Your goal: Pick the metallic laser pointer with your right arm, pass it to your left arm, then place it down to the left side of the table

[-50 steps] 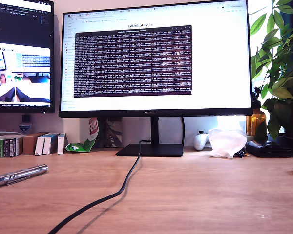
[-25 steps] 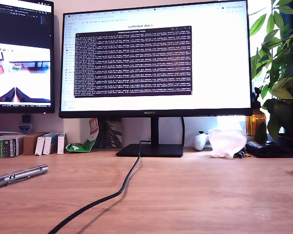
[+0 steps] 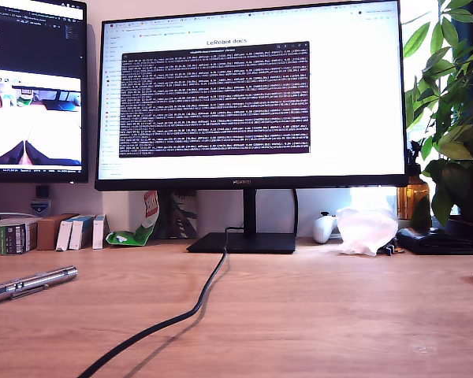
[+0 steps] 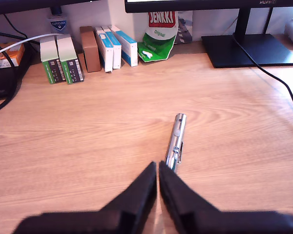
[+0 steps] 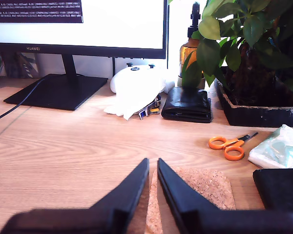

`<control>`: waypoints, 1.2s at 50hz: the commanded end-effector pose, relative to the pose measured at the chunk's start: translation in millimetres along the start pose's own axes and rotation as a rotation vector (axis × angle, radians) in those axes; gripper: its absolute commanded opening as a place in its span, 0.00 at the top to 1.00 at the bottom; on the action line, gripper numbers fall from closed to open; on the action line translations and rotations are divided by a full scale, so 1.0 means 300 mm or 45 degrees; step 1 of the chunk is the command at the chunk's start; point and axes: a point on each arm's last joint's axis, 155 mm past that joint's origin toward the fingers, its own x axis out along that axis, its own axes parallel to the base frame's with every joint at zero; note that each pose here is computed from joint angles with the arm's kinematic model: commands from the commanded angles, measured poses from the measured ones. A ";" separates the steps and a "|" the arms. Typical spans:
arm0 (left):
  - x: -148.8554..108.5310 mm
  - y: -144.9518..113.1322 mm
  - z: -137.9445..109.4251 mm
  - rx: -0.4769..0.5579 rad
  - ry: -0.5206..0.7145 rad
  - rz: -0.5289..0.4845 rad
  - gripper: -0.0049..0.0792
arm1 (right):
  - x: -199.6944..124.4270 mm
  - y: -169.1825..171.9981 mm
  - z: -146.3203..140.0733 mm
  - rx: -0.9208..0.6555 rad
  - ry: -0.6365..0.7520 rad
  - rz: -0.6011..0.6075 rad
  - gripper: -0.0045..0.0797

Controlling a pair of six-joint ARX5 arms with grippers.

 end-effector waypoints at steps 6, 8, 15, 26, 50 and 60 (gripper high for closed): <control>0.007 0.054 -0.041 0.074 0.035 0.105 0.96 | 0.000 0.001 0.005 0.008 -0.012 0.003 0.88; 0.007 0.077 -0.040 0.061 0.035 0.139 0.96 | 0.000 0.001 0.004 0.008 -0.012 0.001 0.88; -0.001 0.161 -0.038 0.017 0.034 0.269 0.96 | 0.000 0.001 0.004 0.008 -0.012 0.002 0.88; 0.000 0.160 0.074 -0.072 -0.140 0.215 0.96 | 0.000 0.001 0.004 0.008 -0.012 0.002 0.88; 0.030 0.144 0.043 -0.061 -0.157 0.146 0.96 | 0.000 0.001 0.004 0.008 -0.012 0.002 0.88; 0.030 0.181 0.004 -0.061 -0.102 0.197 0.96 | 0.000 0.001 0.004 0.008 -0.012 0.002 0.88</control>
